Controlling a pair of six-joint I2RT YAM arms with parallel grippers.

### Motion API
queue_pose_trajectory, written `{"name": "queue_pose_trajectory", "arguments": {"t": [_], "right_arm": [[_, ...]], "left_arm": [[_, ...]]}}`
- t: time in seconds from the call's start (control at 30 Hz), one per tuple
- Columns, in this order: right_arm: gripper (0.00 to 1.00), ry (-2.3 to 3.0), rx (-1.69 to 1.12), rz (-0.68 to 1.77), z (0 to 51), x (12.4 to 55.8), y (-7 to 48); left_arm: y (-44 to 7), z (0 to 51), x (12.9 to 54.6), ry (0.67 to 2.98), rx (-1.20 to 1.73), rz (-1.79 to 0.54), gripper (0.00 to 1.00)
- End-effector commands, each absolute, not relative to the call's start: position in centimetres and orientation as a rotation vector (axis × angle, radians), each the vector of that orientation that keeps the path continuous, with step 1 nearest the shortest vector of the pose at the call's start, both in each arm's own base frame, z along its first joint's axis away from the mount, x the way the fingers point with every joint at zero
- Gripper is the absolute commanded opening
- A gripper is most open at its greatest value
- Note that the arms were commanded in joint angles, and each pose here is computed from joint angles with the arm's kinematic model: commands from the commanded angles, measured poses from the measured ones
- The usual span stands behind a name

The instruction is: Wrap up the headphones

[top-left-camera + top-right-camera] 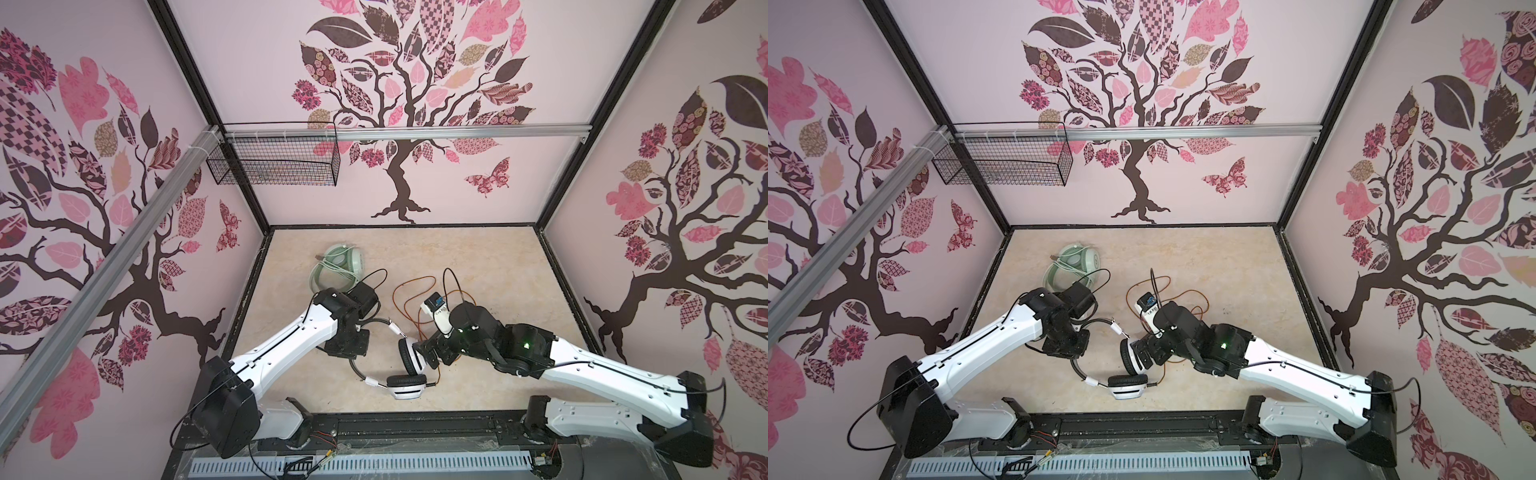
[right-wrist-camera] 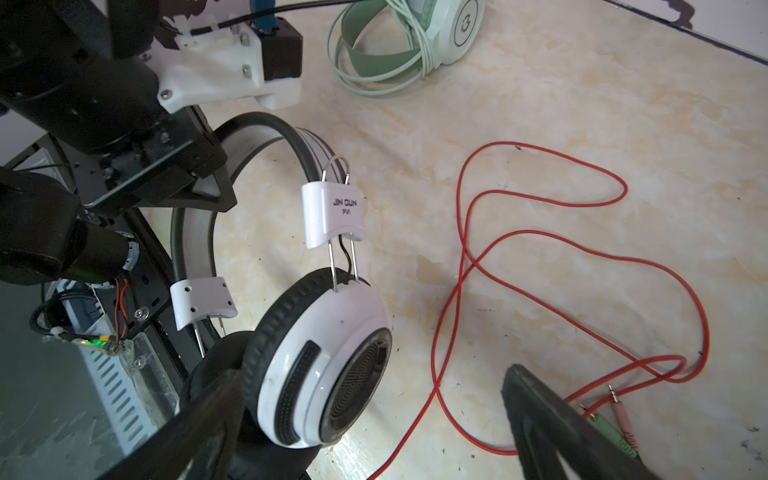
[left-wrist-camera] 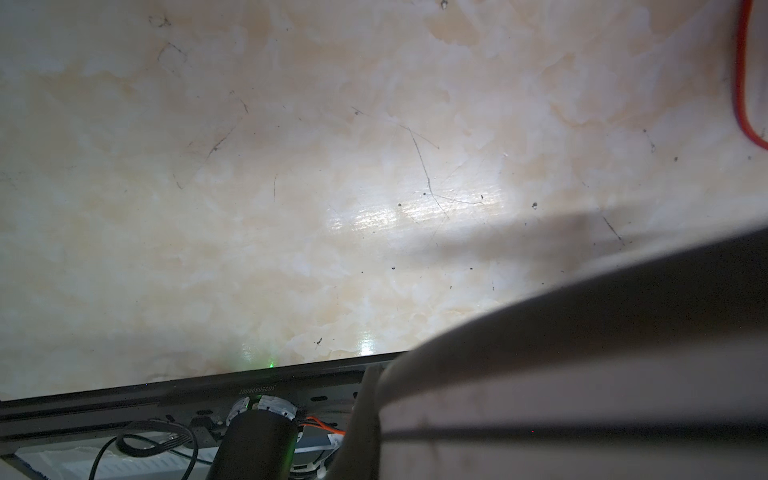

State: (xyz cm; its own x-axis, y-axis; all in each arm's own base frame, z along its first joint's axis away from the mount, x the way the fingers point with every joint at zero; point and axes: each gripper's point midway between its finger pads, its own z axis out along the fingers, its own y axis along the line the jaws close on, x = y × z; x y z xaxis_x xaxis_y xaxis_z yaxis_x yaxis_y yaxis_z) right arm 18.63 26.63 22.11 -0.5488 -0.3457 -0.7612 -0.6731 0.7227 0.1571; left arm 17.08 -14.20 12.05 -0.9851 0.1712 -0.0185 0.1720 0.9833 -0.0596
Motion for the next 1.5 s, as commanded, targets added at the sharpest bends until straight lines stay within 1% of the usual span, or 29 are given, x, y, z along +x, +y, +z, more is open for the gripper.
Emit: {"name": "queue_pose_trajectory", "arguments": {"t": [0.0, 0.07, 0.17, 0.33, 0.4, 0.5, 0.57, 0.83, 1.0, 1.17, 1.27, 1.33, 1.4, 1.47], "right_arm": [[1.00, 2.202, -0.565, 0.729, 23.7, 20.6, 23.9], [0.99, 2.209, -0.479, 0.849, 23.2, 21.4, 22.0], [1.00, 2.213, -0.361, 0.943, 22.1, 22.2, 19.6], [0.99, 2.244, -0.258, 1.013, 19.2, 22.0, 19.2], [1.00, 2.231, -0.215, 1.038, 18.3, 21.9, 19.1], [0.99, 2.193, -0.161, 1.026, 17.7, 21.9, 18.5], [1.00, 2.161, -0.147, 0.993, 17.5, 21.9, 17.8], [1.00, 2.105, 0.055, 0.758, 17.3, 23.1, 13.5], [0.99, 2.120, 0.051, 0.749, 16.2, 23.3, 13.6], [1.00, 2.043, -0.014, 0.775, 16.8, 23.0, 14.0], [1.00, 2.018, -0.010, 0.706, 16.4, 23.2, 13.0], [1.00, 1.998, -0.076, 0.670, 15.7, 23.1, 13.0], [1.00, 1.980, -0.119, 0.685, 15.3, 22.9, 13.4], [0.99, 1.955, -0.177, 0.762, 15.5, 22.4, 14.6]], "left_arm": [[-15.8, 13.1, 17.1, 3.067, 0.288, -0.299, 0.00], [-16.3, 13.6, 16.6, 3.086, 0.282, -0.373, 0.00], [-16.5, 14.5, 16.2, 3.084, 0.260, -0.430, 0.00], [-17.5, 16.6, 15.8, 3.061, 0.225, -0.613, 0.00], [-18.0, 17.9, 15.6, 3.060, 0.183, -0.740, 0.00], [-18.1, 20.2, 16.3, 3.010, 0.138, -0.844, 0.00], [-17.8, 21.5, 16.8, 2.991, 0.103, -0.861, 0.00], [-17.9, 25.5, 17.5, 2.903, 0.002, -1.049, 0.00], [-17.4, 27.1, 17.9, 2.844, -0.044, -1.016, 0.00], [-17.2, 28.1, 18.9, 2.758, -0.155, -1.030, 0.00], [-17.1, 28.9, 19.3, 2.703, -0.206, -1.045, 0.00], [-17.2, 29.8, 19.4, 2.663, -0.217, -1.069, 0.00], [-17.4, 30.7, 19.5, 2.636, -0.220, -1.096, 0.00], [-17.5, 31.5, 19.6, 2.610, -0.230, -1.118, 0.00]]}}
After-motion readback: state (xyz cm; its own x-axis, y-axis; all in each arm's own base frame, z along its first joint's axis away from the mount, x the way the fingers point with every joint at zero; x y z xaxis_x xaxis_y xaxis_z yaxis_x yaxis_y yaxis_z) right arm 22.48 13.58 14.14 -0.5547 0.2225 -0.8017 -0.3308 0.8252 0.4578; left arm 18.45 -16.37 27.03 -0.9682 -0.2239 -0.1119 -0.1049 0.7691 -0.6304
